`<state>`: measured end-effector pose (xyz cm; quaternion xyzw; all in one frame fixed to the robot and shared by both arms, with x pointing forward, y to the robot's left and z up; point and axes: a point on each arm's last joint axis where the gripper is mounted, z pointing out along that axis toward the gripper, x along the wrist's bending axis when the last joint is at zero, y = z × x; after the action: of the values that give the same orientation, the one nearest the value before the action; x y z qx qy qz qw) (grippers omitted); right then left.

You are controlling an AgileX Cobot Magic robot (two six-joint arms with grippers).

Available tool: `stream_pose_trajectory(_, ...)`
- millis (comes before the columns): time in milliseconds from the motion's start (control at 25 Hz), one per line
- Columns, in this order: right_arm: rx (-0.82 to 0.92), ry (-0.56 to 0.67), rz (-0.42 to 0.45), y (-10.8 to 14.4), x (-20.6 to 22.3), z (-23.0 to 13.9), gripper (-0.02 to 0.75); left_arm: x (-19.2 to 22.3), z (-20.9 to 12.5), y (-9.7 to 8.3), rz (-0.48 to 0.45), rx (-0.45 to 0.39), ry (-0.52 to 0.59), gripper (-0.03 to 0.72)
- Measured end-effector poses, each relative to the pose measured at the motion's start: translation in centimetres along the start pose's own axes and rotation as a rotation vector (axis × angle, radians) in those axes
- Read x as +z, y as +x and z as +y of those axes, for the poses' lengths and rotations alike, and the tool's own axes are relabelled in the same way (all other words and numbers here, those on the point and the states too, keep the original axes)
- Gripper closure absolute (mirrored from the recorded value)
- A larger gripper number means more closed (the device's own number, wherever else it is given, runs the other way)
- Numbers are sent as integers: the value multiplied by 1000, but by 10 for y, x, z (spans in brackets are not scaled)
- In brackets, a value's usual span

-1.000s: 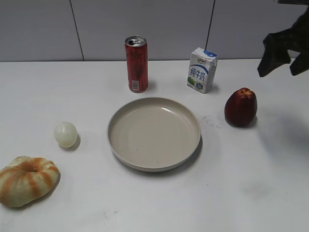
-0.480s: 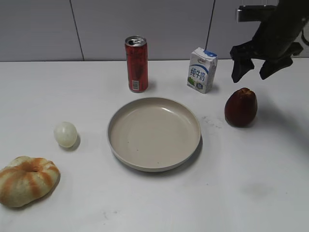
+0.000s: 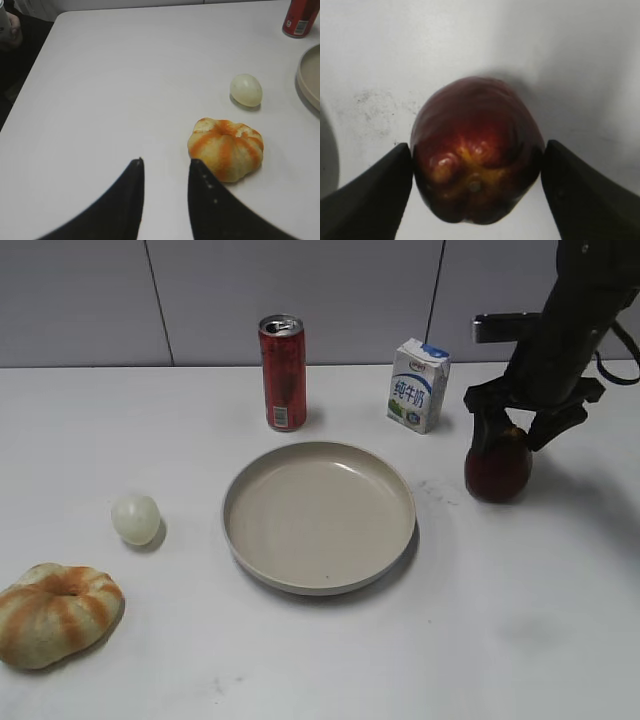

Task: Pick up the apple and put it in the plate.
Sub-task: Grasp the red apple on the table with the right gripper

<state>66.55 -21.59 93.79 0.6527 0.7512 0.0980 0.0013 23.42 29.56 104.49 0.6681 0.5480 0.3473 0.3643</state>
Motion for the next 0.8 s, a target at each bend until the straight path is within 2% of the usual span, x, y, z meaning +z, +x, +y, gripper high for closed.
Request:
stream_pose_trajectory(200, 1, 6, -1, 0, 2, 0, 180, 0, 0, 0, 0, 0, 0, 450)
stream_pose_trajectory(560, -21, 57, -6, 4, -6, 2, 181, 0, 0, 0, 0, 0, 0, 450)
stream_pose_trajectory(680, -65, 67, -20, 15, -17, 7, 186, 0, 0, 0, 0, 0, 0, 450)
stream_pose_trajectory(800, -123, 70, -15, 39, -26, 9, 186, 0, 0, 0, 0, 0, 0, 450)
